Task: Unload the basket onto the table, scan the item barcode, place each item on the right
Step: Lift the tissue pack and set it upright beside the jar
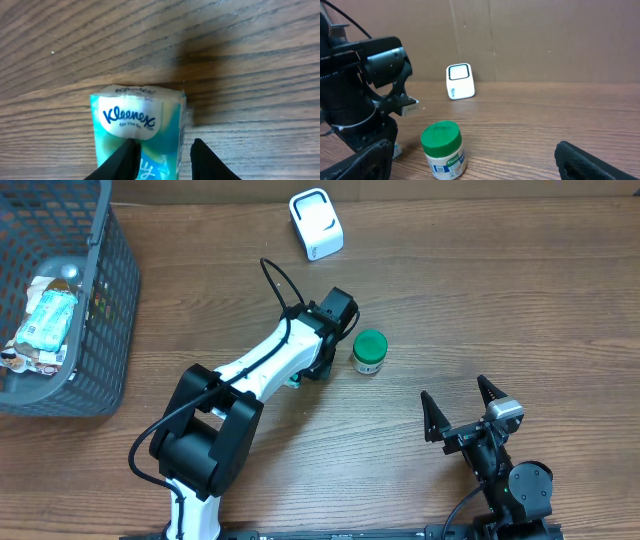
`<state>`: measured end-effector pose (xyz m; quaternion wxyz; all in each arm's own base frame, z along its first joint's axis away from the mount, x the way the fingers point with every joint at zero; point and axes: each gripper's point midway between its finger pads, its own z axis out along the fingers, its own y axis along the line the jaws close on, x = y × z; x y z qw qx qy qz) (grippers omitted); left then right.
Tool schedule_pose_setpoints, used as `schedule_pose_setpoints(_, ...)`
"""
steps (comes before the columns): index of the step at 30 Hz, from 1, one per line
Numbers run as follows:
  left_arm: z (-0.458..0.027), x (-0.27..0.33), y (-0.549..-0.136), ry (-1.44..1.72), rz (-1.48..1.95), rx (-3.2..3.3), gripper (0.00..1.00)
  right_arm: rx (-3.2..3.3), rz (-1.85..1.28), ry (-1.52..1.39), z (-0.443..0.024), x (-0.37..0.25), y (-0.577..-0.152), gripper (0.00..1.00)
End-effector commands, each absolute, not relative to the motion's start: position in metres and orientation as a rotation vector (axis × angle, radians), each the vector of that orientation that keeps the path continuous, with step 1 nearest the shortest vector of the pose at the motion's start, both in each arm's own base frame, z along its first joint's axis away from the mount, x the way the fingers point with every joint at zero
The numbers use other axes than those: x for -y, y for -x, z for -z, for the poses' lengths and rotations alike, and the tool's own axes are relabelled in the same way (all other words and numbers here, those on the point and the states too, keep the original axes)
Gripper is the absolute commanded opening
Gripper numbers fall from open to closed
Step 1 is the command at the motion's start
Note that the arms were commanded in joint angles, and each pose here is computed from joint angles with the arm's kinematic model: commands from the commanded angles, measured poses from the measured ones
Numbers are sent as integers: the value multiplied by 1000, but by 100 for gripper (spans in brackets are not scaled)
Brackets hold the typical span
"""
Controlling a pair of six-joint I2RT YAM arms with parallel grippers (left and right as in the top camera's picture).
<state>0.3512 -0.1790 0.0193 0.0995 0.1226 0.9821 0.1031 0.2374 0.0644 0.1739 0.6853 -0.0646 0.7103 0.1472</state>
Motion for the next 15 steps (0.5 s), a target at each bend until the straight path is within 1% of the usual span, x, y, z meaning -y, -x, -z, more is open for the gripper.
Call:
schedule_pose_setpoints(1,-4,171,-343,-389,-357,-2914,32,-1589,-325,147,-172,-65,-238,100)
schedule_pose_setpoints(4,4,168,-339,-387,-361,-2914,32,-1589,-324,147,-172,-65,-238,100)
schedule_pose_setpoints(6,9,167,-338,-386,-359,-2912,25,-1589,-324,147,-172,-65,-238,100)
schedule_pose_setpoints(9,11,166,-336,-387,-360,-2913,12,-1589,-324,147,-172,-65,-238,100)
schedule_pose_setpoints(12,11,166,-336,-389,-359,-2916,12,-1589,-324,147,-172,-65,-238,100)
schedule_pose_setpoints(14,11,167,-338,-385,-351,-2908,4,-1589,-324,147,-172,-65,-238,100)
schedule_pose_setpoints(15,10,168,-339,-383,-345,-2903,4,-1589,-324,147,-172,-65,-238,100)
